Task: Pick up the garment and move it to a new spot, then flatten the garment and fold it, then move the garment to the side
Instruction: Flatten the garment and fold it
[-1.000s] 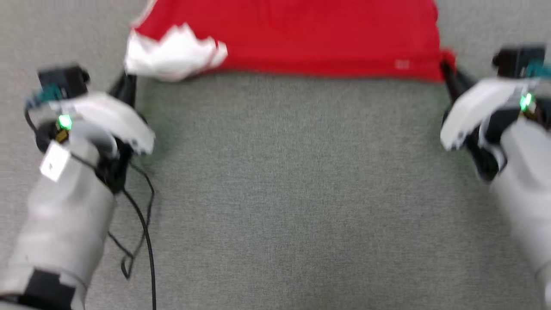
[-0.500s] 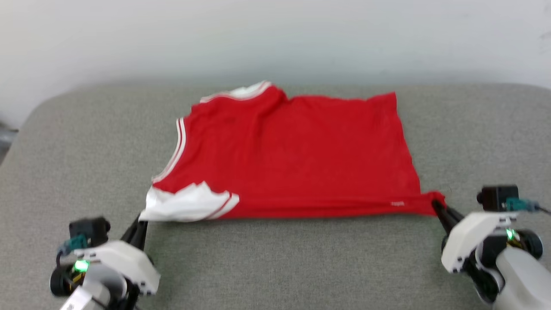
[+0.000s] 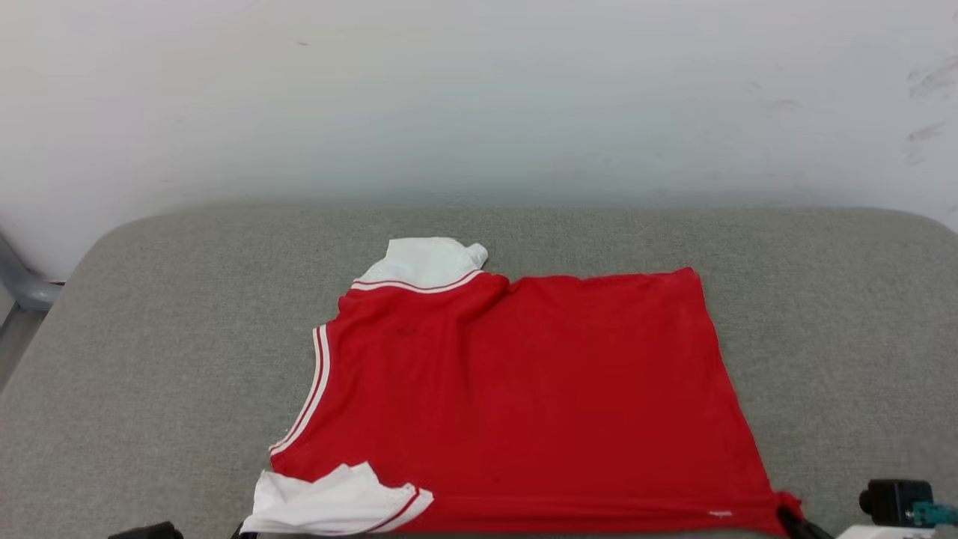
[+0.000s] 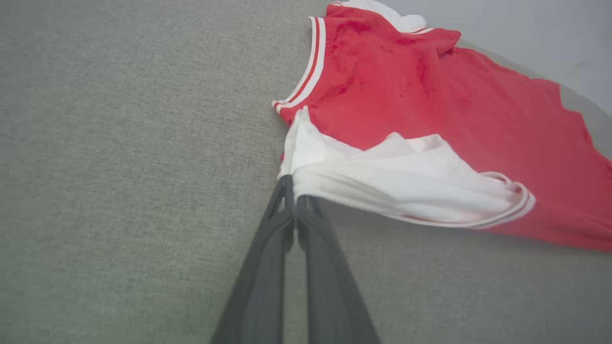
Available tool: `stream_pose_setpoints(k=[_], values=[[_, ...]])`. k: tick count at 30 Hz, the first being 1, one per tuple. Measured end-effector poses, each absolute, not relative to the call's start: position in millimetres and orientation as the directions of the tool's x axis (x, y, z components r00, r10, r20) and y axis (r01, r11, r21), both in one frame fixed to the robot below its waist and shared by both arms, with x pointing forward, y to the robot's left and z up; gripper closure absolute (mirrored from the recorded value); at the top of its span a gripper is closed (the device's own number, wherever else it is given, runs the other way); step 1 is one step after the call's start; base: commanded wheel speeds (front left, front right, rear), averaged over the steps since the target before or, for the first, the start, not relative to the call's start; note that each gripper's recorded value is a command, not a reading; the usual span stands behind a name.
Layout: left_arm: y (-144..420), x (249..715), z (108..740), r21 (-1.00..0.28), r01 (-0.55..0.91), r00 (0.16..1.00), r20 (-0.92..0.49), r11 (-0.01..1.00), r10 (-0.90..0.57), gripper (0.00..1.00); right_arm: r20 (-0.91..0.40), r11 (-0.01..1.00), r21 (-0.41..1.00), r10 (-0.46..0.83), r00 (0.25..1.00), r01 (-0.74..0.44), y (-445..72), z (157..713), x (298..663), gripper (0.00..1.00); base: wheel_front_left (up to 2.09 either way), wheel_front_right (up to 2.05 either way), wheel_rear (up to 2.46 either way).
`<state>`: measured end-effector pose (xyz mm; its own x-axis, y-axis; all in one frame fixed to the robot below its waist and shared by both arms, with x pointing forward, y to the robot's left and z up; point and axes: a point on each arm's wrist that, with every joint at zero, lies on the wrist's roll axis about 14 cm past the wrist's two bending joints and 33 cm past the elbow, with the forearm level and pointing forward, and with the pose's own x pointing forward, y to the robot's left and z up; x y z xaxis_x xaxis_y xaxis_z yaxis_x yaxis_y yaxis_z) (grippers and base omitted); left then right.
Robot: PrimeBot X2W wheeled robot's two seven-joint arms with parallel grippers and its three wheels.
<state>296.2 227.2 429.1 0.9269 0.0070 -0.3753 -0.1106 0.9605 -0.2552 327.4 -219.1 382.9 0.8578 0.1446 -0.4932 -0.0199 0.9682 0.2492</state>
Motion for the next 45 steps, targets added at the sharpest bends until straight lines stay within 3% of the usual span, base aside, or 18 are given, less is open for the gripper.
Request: stream_pose_setpoints(k=[8, 12, 18, 28, 36, 45], values=[[224.7, 260.8, 429.7, -0.293, -0.159, 0.904, -0.428, 0.943, 0.019, 1.00, -0.571, 0.967, 0.251, 0.119, 0.812, 0.034, -224.1, 371.5, 274.4, 1.00, 0.00, 0.00, 0.00], [224.0, 258.6, 434.7, -0.287, -0.150, 0.901, -0.435, 0.946, 0.011, 1.00, -0.573, 0.968, 0.244, 0.098, 0.814, 0.055, -222.6, 382.0, 265.6, 1.00, 0.00, 0.00, 0.00], [214.3, 282.3, 445.3, -0.255, -0.069, 0.908, -0.416, 0.964, -0.046, 1.00, -0.561, 0.979, 0.199, 0.087, 0.823, 0.032, -215.7, 402.9, 277.8, 1.00, 0.00, 0.00, 0.00], [198.4, 334.5, 443.5, -0.217, 0.034, 0.902, -0.414, 0.976, -0.124, 1.00, -0.522, 0.986, 0.166, 0.111, 0.846, -0.027, -205.0, 423.3, 328.1, 1.00, 0.00, 0.00, 0.00], [195.1, 366.0, 421.2, -0.205, 0.051, 0.877, -0.459, 0.977, -0.142, 1.00, -0.550, 0.985, 0.165, 0.137, 0.824, -0.053, -197.3, 406.6, 362.8, 1.00, 0.00, 0.00, 0.00], [184.0, 369.3, 382.5, -0.213, 0.075, 0.810, -0.557, 0.974, -0.184, 1.00, -0.616, 0.981, 0.188, 0.154, 0.772, -0.045, -188.4, 367.5, 367.9, 1.00, 0.00, 0.00, 0.00]])
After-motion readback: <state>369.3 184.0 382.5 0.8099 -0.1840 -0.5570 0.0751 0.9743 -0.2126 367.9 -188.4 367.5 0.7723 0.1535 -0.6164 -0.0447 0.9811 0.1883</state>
